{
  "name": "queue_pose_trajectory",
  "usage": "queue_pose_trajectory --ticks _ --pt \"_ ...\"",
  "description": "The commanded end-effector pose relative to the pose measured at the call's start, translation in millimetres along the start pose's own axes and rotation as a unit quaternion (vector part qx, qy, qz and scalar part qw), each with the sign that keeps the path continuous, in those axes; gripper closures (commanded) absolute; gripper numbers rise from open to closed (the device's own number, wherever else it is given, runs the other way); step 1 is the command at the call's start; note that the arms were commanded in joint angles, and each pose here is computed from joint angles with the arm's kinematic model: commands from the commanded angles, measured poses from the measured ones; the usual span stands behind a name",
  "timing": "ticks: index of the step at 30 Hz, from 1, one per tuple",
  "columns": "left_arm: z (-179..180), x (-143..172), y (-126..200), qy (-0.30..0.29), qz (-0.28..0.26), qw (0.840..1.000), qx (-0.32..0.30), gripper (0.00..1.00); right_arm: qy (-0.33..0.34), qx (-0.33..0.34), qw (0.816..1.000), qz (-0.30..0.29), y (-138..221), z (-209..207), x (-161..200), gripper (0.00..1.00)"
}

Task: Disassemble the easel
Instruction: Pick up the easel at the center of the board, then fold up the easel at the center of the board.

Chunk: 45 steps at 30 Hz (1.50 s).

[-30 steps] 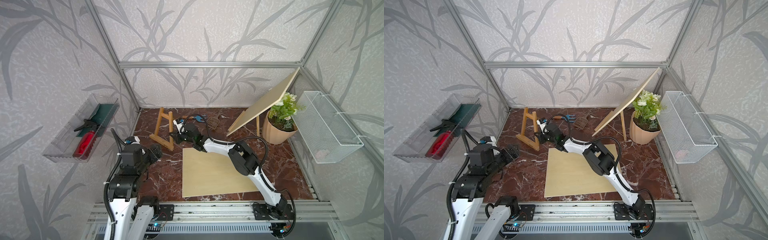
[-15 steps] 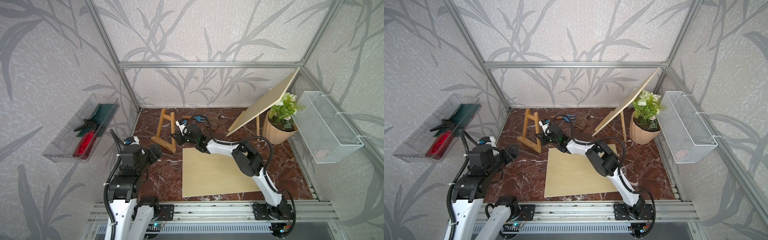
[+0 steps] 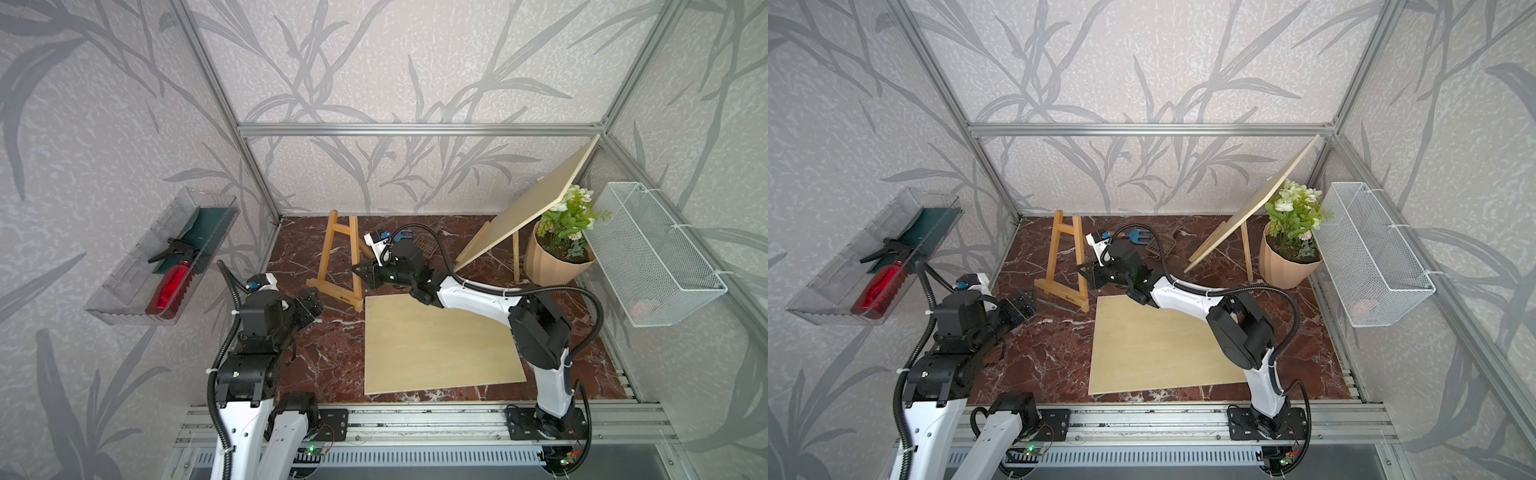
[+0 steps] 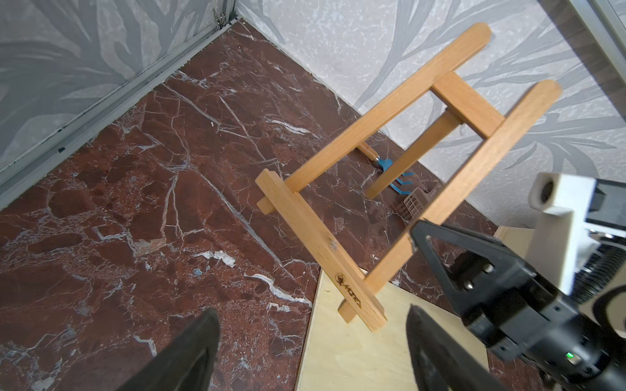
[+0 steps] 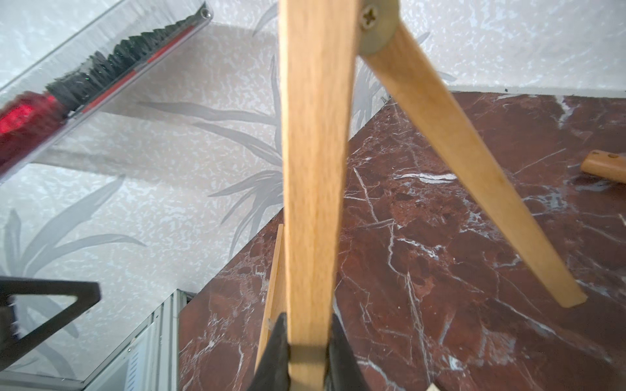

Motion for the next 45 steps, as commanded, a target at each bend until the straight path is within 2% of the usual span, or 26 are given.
queue_pose_trajectory --ticks 1,8,11,16,21,25,29,37,40,45 --pt "1.3 -0.3 0.6 -0.005 -0.008 1.000 -0.002 0.16 -0.020 -0.033 0.999 -0.035 32.6 24.9 -24.1 1.00" --pt "7.1 -1.9 4.6 -0.001 -0.025 0.999 -0.039 0.21 -0.093 -0.035 0.994 -0.054 67.1 22.4 -22.4 1.00" --pt "8.4 -2.1 2.5 0.000 -0.023 0.999 -0.049 0.21 -0.104 -0.034 0.992 -0.070 89.3 29.3 -29.6 1.00" --pt "4.8 -4.4 -9.8 0.002 0.006 0.999 -0.050 0.22 -0.142 -0.036 0.986 -0.082 112.6 28.3 -30.8 1.00" --pt "1.9 -6.5 -15.0 -0.003 0.022 0.999 -0.049 0.25 -0.183 -0.046 0.978 -0.084 115.2 27.5 -30.6 1.00" --pt "-3.8 -6.7 -16.0 -0.008 0.045 0.998 -0.030 0.28 -0.240 -0.063 0.965 -0.089 102.1 20.3 -24.3 1.00" --pt "-9.2 -11.4 -4.0 -0.021 0.031 0.999 -0.021 0.31 -0.271 -0.066 0.956 -0.092 81.2 19.1 -15.3 1.00" --pt "-17.4 -10.1 0.9 -0.078 0.018 0.996 -0.045 0.34 -0.344 -0.075 0.933 -0.072 8.8 23.1 17.0 1.00" --pt "-18.1 -9.9 2.7 -0.090 0.011 0.995 -0.048 0.34 -0.359 -0.101 0.926 -0.068 -15.6 32.3 19.2 1.00" --pt "-11.6 -3.9 -0.4 -0.096 0.002 0.993 -0.061 0.34 -0.361 -0.106 0.924 -0.069 -33.1 43.0 16.4 1.00"
Point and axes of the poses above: each gripper's point midway between its finger pads, its own y axis back along the fingers, its own z axis along the line the jaws close on, x = y × z, the point moved 10 cm from there along y, back along the fingers, and after that the axes turned 2 degrees about -y, right-handed, at the moved point
